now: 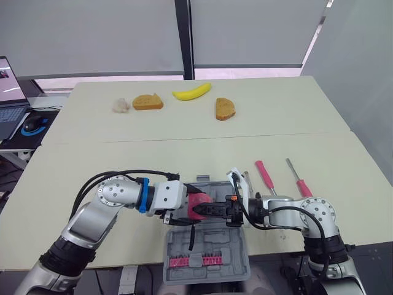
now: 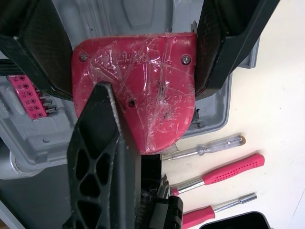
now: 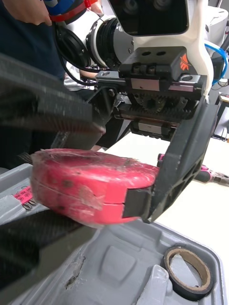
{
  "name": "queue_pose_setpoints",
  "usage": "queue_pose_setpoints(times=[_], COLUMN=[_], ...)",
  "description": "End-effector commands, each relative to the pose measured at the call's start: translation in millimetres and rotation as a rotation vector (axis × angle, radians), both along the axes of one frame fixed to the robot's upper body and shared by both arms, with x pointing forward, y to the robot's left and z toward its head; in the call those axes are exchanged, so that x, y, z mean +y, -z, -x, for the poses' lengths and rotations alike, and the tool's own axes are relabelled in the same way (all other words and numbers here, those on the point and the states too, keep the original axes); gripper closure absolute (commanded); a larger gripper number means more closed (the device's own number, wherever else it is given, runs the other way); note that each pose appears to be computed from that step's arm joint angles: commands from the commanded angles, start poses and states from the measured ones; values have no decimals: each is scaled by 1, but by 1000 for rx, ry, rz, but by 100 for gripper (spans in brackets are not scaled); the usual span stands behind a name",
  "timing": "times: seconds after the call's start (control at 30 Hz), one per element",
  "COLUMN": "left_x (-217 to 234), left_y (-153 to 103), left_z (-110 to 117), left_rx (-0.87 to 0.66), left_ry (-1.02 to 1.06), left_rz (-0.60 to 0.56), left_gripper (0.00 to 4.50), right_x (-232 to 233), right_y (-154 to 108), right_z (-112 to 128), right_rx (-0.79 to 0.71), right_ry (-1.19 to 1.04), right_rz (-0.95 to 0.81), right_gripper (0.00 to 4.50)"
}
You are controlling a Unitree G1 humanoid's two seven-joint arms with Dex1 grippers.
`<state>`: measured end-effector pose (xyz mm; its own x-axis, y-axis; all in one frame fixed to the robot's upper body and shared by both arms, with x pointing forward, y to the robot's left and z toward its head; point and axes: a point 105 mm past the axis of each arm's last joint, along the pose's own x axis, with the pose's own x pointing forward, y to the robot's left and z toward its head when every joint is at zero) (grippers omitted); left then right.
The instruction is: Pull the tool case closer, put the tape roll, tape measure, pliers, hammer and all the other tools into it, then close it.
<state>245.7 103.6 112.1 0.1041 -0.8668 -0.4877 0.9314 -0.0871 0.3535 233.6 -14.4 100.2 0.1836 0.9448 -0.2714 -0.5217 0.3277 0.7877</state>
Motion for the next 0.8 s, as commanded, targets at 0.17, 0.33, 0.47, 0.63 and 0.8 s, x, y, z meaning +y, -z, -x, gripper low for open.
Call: queue_pose_setpoints(times=[0.17,0.33,0.47,0.63,0.8], left_x=[-7,-6,-3,9,20], left_y=[-6,-7,-14,-31,-30], left_z=[5,6,7,16,29], left_rx=[-39,-30,-11,80,135], left_ry=[8,-7,-7,4,41], left_rz=[28,59,92,184,158], left_gripper=[136,136,2,0,0], right_x=[5,5,0,-28,-64], right_y=[-10,-10,-11,-23,-34], right_z=[6,9,13,26,47], right_rx=[-12,-7,-3,-14,-17], right_ry=[-27,-32,-29,10,65], right_rz=[-50,-54,-55,-48,5], right_gripper=[347,350,371,374,374])
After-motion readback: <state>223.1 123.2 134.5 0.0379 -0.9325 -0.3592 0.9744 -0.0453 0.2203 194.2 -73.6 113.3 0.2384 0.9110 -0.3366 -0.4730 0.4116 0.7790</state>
